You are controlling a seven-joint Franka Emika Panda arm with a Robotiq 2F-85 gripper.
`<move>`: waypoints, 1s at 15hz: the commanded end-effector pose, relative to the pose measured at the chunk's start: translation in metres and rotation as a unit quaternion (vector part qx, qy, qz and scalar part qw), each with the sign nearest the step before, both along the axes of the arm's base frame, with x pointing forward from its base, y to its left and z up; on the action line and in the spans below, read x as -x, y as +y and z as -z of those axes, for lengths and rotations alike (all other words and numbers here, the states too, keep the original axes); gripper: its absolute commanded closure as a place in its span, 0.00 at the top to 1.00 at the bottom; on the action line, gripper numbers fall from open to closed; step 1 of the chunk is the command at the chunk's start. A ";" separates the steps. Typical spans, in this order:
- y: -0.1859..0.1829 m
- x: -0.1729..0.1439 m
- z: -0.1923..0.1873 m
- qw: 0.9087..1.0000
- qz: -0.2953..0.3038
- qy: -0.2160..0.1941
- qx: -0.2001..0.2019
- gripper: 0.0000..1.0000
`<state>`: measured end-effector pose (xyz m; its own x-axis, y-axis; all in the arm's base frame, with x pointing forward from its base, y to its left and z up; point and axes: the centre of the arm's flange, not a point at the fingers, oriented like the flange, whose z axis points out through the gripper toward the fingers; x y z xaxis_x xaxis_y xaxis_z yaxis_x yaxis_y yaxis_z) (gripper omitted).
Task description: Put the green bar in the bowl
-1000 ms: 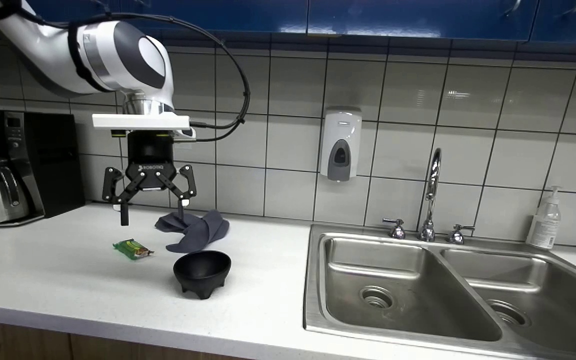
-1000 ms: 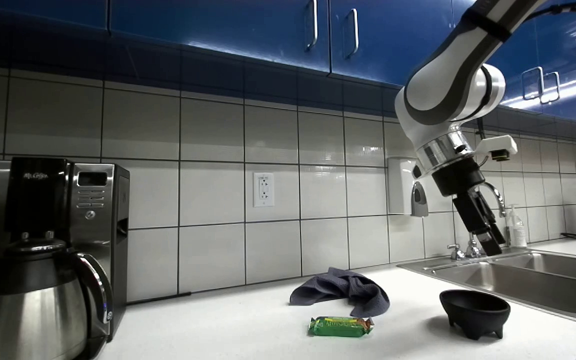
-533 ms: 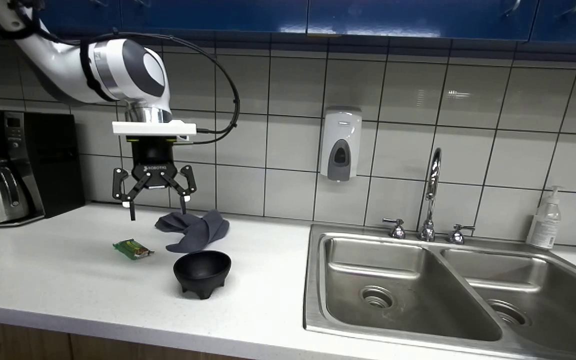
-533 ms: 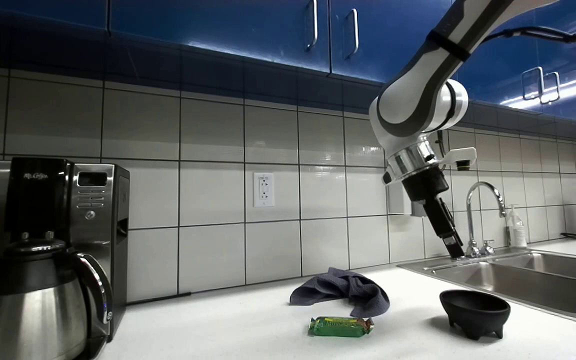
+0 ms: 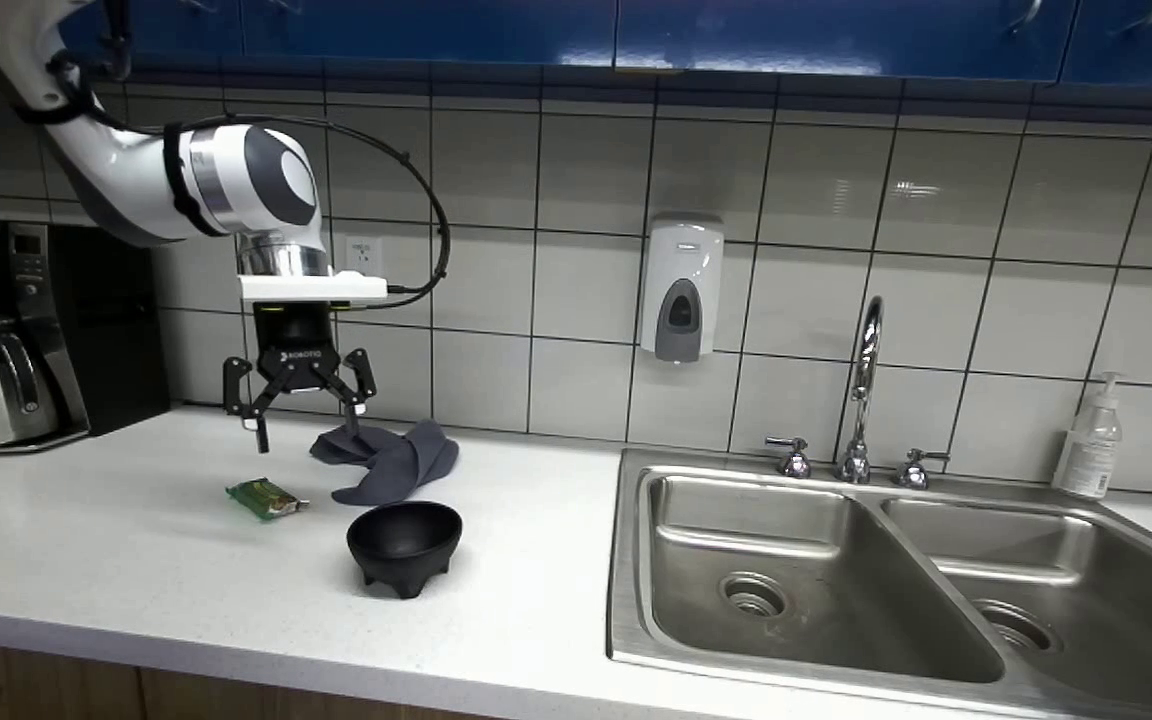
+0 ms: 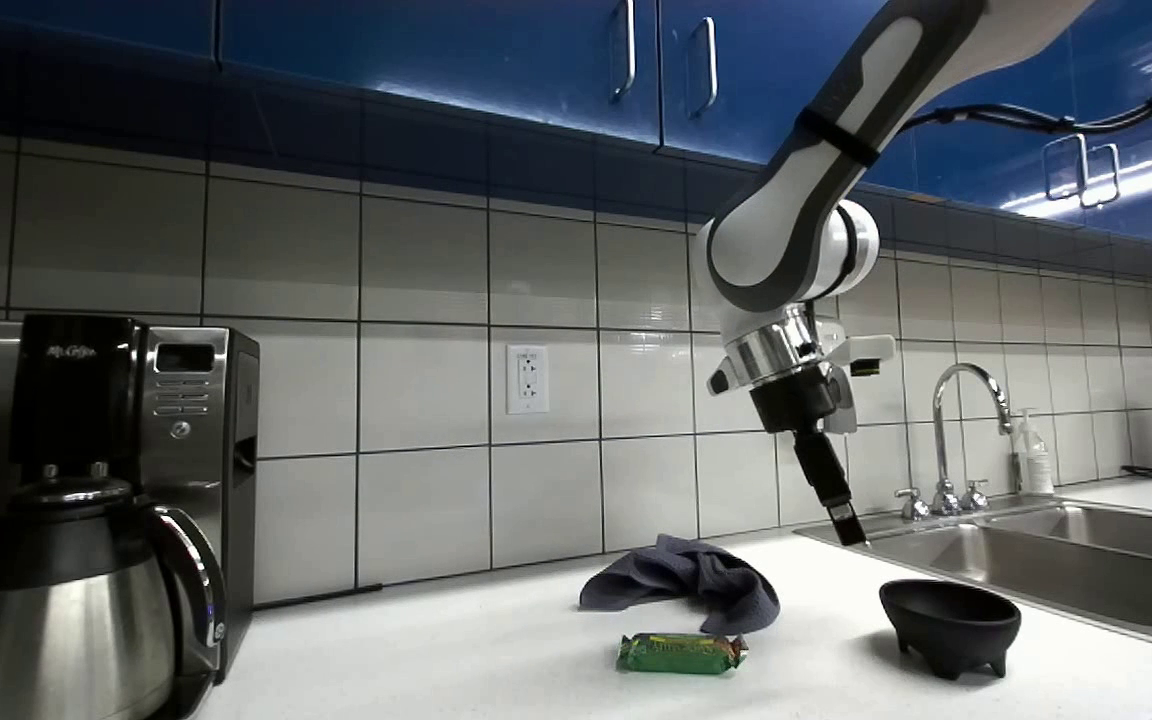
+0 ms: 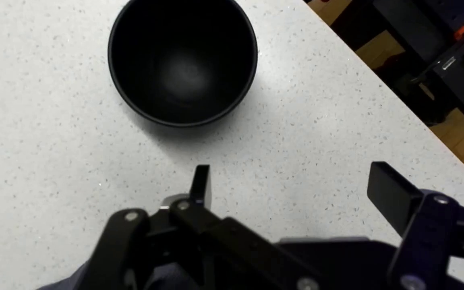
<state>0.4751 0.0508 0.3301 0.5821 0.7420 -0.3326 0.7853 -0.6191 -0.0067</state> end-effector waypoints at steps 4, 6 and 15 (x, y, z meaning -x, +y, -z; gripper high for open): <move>0.037 -0.010 0.026 0.998 -0.048 0.005 -0.027 1.00; 0.046 -0.010 0.033 0.998 -0.050 0.005 -0.034 1.00; 0.068 -0.019 0.056 0.996 -0.043 -0.018 -0.070 1.00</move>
<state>0.4839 0.1106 0.2775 0.5265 0.8169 -0.2354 0.8311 -0.5529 -0.0597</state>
